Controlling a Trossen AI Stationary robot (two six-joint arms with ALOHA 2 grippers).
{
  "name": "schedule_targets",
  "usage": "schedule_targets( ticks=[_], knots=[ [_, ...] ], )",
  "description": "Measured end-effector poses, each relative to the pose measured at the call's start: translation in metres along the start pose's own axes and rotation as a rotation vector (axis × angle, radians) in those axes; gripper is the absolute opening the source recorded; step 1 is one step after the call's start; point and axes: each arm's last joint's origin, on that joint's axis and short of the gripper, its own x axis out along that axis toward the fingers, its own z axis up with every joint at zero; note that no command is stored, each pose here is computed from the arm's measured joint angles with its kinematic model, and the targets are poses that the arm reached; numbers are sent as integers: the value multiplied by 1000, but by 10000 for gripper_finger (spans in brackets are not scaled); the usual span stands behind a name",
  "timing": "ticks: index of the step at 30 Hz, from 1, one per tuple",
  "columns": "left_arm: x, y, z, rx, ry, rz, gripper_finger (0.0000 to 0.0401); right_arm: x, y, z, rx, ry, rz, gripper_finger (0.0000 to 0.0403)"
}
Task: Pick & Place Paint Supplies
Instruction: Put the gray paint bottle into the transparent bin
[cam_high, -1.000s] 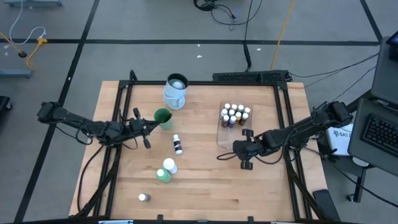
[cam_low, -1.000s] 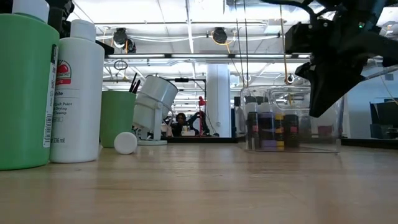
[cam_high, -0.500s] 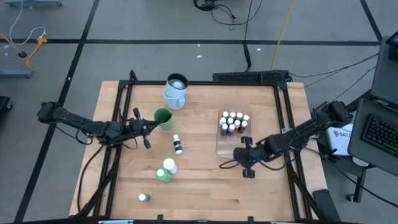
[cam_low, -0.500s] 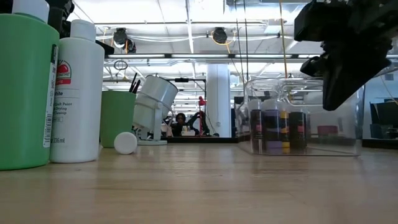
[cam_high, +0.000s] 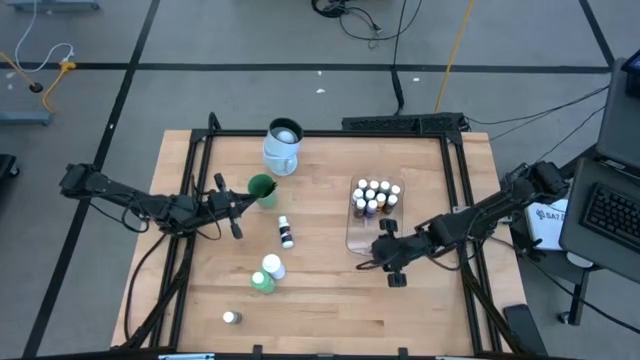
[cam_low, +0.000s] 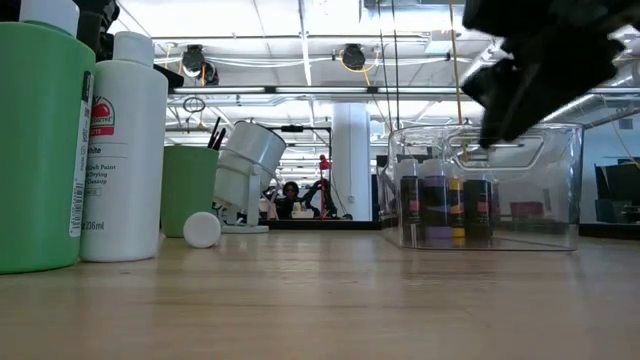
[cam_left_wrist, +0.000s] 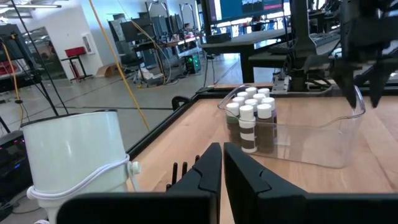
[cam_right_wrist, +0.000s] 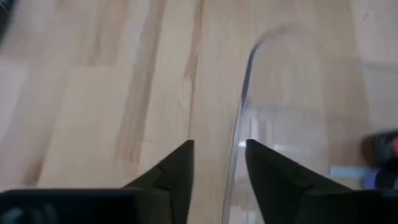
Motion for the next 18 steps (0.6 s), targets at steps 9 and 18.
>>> schedule_targets(
  ticks=[9, 18],
  knots=[
    [0, 0, 0, -1, -1, 0, 2, -77, -7, 14, -158, -435, -23, 148],
    [0, 0, 0, -1, -1, 0, 23, -93, -47, -61, -40, -808, -69, 10]
  ],
)
